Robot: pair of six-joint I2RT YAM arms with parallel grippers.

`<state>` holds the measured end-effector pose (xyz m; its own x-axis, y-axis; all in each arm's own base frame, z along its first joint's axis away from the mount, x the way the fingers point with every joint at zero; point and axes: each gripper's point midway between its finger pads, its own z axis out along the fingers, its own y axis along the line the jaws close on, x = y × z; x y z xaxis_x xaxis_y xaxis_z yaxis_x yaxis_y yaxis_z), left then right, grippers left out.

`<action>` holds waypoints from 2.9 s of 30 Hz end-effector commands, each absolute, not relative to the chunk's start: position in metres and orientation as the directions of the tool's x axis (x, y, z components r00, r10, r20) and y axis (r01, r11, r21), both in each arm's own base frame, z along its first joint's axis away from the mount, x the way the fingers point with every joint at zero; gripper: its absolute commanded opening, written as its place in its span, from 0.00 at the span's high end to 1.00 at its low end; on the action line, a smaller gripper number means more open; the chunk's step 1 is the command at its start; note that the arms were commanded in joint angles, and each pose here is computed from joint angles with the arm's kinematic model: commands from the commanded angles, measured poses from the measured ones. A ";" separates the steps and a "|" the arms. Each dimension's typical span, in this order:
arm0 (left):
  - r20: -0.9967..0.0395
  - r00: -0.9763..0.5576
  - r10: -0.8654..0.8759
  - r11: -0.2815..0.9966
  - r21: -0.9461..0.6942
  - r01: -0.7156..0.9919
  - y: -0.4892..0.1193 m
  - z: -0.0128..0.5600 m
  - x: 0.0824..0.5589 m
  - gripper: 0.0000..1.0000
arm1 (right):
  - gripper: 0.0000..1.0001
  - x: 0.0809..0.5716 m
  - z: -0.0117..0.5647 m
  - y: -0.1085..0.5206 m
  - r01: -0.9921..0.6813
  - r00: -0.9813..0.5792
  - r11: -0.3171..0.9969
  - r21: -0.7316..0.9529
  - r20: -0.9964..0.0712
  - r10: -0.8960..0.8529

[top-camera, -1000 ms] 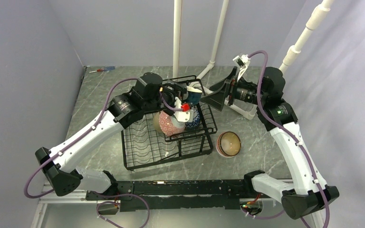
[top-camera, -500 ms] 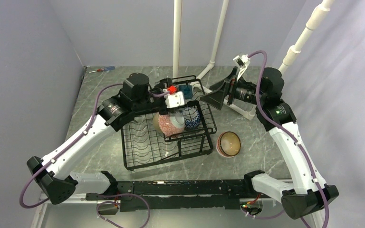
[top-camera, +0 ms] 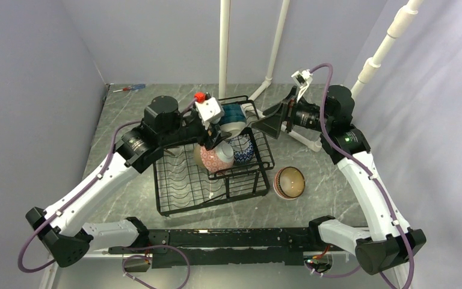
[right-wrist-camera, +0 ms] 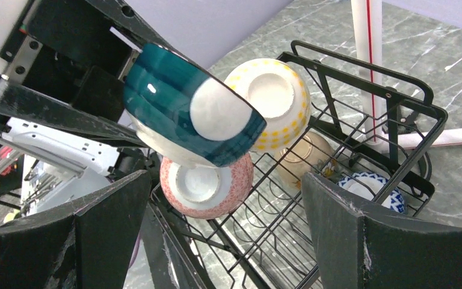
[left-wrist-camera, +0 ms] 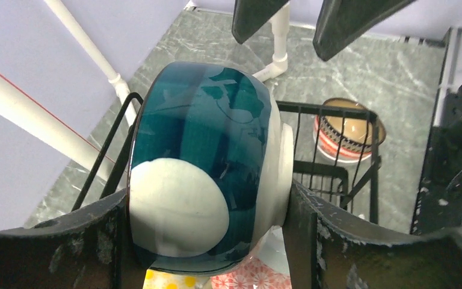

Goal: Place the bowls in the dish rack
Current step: Turn the bowl upside down on the dish rack.

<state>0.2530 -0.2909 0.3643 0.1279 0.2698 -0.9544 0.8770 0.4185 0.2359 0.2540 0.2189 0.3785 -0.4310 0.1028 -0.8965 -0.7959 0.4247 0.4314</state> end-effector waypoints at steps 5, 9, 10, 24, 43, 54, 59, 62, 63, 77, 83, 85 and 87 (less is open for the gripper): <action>-0.994 -0.084 -0.070 0.503 -0.108 0.858 -0.291 0.425 0.239 0.97 | 0.00 0.256 0.392 0.222 -0.824 -0.390 0.392 0.409 -0.911 0.131; -0.972 -0.180 -0.154 0.493 -0.233 0.838 -0.294 0.429 0.236 0.97 | 0.00 0.257 0.390 0.224 -0.825 -0.402 0.375 0.422 -0.906 0.134; -0.967 -0.192 -0.171 0.498 -0.252 0.829 -0.292 0.431 0.236 0.98 | 0.00 0.257 0.390 0.225 -0.825 -0.404 0.374 0.423 -0.905 0.134; -0.861 -0.421 -0.284 0.450 -0.508 0.734 -0.285 0.427 0.246 0.97 | 0.00 0.257 0.387 0.226 -0.822 -0.422 0.361 0.439 -0.897 0.131; -0.654 -0.603 -0.457 0.255 -0.745 0.616 -0.232 0.438 0.280 0.97 | 0.00 0.259 0.383 0.228 -0.820 -0.437 0.352 0.452 -0.891 0.126; -0.580 -0.569 -0.583 0.285 -0.802 0.525 -0.164 0.427 0.293 0.97 | 0.00 0.261 0.378 0.228 -0.814 -0.445 0.364 0.453 -0.889 0.112; -0.588 -0.524 -0.616 0.373 -0.804 0.464 -0.130 0.416 0.297 0.97 | 0.00 0.261 0.378 0.227 -0.814 -0.441 0.369 0.448 -0.891 0.108; -0.581 -0.513 -0.632 0.413 -0.813 0.412 -0.117 0.404 0.298 0.97 | 0.00 0.261 0.377 0.227 -0.812 -0.444 0.370 0.450 -0.890 0.108; -0.579 -0.509 -0.637 0.430 -0.815 0.388 -0.113 0.398 0.299 0.97 | 0.00 0.261 0.377 0.227 -0.812 -0.444 0.371 0.450 -0.890 0.107; -0.476 -0.576 -0.665 0.525 -0.846 0.094 -0.093 0.296 0.299 0.97 | 0.00 0.261 0.373 0.227 -0.810 -0.452 0.370 0.456 -0.886 0.103; -0.396 -0.616 -0.681 0.488 -0.873 0.022 -0.096 0.258 0.297 0.97 | 0.00 0.262 0.371 0.227 -0.807 -0.456 0.370 0.460 -0.884 0.104; -0.380 -0.627 -0.681 0.487 -0.874 0.000 -0.096 0.246 0.298 0.97 | 0.00 0.261 0.371 0.228 -0.805 -0.461 0.368 0.465 -0.881 0.105; -0.357 -0.641 -0.679 0.487 -0.873 -0.031 -0.096 0.232 0.298 0.97 | 0.00 0.261 0.371 0.227 -0.806 -0.460 0.368 0.464 -0.882 0.104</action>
